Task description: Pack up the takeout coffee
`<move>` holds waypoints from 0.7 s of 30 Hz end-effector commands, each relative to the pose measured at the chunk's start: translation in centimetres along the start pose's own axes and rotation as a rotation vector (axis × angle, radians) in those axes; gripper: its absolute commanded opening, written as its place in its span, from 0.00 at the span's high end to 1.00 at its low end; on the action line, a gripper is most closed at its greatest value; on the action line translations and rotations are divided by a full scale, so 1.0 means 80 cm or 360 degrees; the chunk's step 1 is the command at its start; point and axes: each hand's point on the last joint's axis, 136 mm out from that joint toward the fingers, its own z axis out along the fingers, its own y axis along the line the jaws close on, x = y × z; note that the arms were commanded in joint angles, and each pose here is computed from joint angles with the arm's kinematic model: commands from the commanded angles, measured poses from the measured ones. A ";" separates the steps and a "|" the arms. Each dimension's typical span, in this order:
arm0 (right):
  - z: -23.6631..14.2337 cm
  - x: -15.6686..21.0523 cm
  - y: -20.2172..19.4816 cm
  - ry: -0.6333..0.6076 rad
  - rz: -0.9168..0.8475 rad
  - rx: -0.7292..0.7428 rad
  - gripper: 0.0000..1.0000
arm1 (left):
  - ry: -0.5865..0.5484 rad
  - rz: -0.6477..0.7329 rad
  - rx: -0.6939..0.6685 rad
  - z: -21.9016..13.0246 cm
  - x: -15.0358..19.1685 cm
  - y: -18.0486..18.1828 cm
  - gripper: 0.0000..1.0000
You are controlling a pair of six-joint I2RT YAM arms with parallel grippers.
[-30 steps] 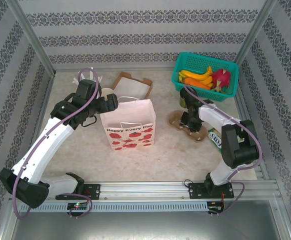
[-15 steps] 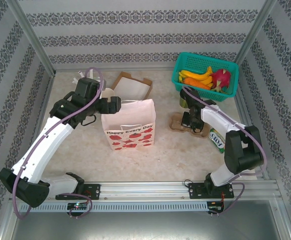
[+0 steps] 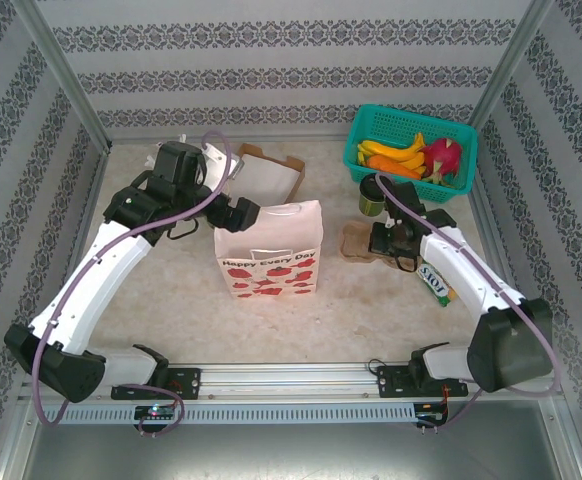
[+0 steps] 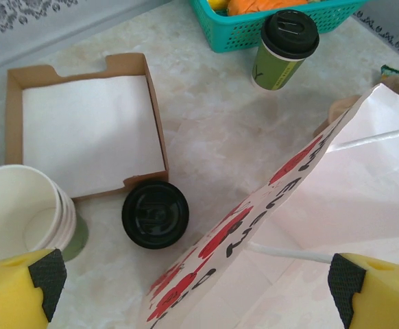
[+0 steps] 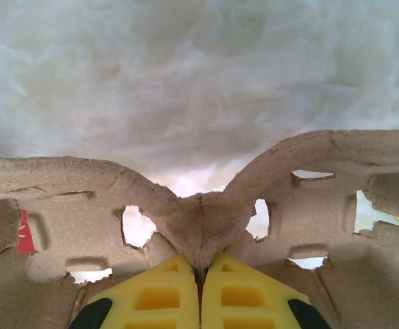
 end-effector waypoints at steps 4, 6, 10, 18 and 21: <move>-0.011 -0.001 0.000 -0.0057 0.0003 -0.0065 1.00 | 0.0021 0.0340 0.0076 -0.032 0.017 -0.012 0.00; -0.014 -0.006 0.003 -0.0080 -0.0020 -0.0093 1.00 | 0.0017 0.0391 0.0088 -0.029 0.021 -0.013 0.00; -0.022 -0.012 0.013 -0.0124 -0.0070 -0.0159 1.00 | -0.0044 0.0484 0.0158 -0.019 0.008 -0.020 0.00; -0.061 -0.011 0.035 -0.0152 -0.0131 -0.0330 1.00 | -0.0100 0.0503 0.0570 0.017 -0.045 -0.058 0.34; -0.088 -0.009 0.044 -0.0130 -0.0129 -0.0403 1.00 | -0.0088 0.0403 0.0604 0.025 -0.056 -0.060 0.68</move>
